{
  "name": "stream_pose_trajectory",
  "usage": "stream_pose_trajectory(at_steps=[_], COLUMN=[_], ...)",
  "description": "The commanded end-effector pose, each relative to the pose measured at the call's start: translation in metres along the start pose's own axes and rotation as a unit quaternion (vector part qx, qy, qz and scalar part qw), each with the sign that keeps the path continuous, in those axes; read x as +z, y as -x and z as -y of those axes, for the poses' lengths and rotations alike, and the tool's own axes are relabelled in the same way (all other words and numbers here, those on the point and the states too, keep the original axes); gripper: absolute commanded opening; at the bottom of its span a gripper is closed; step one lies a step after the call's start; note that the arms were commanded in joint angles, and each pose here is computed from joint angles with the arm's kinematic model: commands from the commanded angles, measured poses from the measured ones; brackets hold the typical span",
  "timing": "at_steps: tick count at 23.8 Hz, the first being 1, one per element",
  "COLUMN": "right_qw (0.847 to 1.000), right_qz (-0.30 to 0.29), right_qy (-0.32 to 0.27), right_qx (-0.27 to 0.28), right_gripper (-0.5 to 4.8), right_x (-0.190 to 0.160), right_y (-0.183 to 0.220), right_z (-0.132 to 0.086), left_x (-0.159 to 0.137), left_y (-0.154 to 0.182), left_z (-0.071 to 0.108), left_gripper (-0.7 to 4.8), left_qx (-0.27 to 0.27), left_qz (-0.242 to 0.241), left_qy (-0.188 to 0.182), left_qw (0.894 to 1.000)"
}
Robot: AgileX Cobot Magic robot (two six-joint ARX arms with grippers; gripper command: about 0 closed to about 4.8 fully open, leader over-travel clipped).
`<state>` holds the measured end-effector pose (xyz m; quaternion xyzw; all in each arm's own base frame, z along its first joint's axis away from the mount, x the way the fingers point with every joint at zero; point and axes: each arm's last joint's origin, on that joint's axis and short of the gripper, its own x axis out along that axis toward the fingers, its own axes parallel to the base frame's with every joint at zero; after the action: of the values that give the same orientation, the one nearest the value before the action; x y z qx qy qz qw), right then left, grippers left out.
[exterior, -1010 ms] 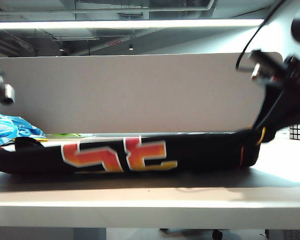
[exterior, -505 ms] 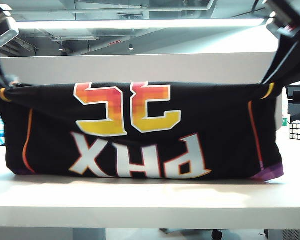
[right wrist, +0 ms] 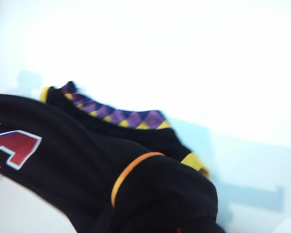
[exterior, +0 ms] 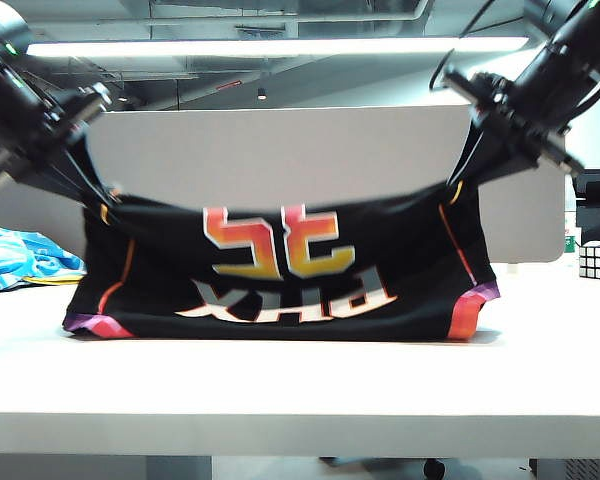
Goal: Fold the bottom side of the basketball jersey horizontally towards the center, about one-third of the way, and then fold the bottom of the basketball jersey up towards the top, creating a neat rectangle.
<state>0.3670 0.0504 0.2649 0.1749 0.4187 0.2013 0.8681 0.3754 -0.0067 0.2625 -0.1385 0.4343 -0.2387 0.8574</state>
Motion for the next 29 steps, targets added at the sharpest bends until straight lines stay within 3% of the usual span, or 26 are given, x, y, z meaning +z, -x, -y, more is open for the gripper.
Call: stream_pose_trajectory(at_steps=[1,8,13,15,16,18,19,22,26,27,29], right_qw=[1.0,1.0,0.999,0.998,0.996,0.995,0.995,0.994,0.993,0.993,0.994], right_qz=[0.003,0.0,0.041,0.065,0.085,0.1,0.102,0.104,0.096,0.093,0.087], right_qy=[0.003,0.0,0.012,0.013,0.01,0.003,0.001,-0.012,-0.043,-0.045,-0.028], right_qx=[-0.003,-0.013,-0.014,-0.012,-0.014,-0.017,-0.016,0.006,0.059,0.061,0.054], right_gripper=[-0.06,-0.06,0.11,0.97,2.2,3.12,3.29,3.28,3.22,2.96,1.35], right_x=[0.011,0.019,0.027,0.033,0.038,0.042,0.043,0.046,0.048,0.048,0.046], right_y=[-0.012,-0.041,-0.046,-0.041,-0.037,-0.032,-0.03,-0.018,0.004,0.008,0.019], right_z=[0.003,0.017,0.026,0.033,0.038,0.047,0.05,0.064,0.067,0.065,0.061], left_x=[0.014,0.03,0.039,0.043,0.047,0.05,0.05,0.051,0.049,0.048,0.046], left_y=[-0.015,-0.046,-0.05,-0.048,-0.048,-0.047,-0.046,-0.043,-0.034,-0.032,-0.026], left_z=[-0.004,-0.012,-0.017,-0.017,-0.017,-0.017,-0.017,-0.017,-0.013,-0.012,-0.013], left_gripper=[-0.06,-0.06,0.08,0.98,2.17,2.93,3.09,3.1,3.09,3.01,2.08], left_qx=[0.004,0.021,0.063,0.061,0.061,0.062,0.062,0.06,0.029,0.013,-0.028], left_qz=[0.022,0.029,0.074,0.095,0.111,0.126,0.13,0.13,0.116,0.112,0.099], left_qy=[-0.019,-0.031,-0.044,-0.053,-0.062,-0.07,-0.072,-0.071,-0.065,-0.066,-0.05], left_qw=[1.0,0.999,0.994,0.992,0.99,0.988,0.987,0.987,0.991,0.991,0.993])
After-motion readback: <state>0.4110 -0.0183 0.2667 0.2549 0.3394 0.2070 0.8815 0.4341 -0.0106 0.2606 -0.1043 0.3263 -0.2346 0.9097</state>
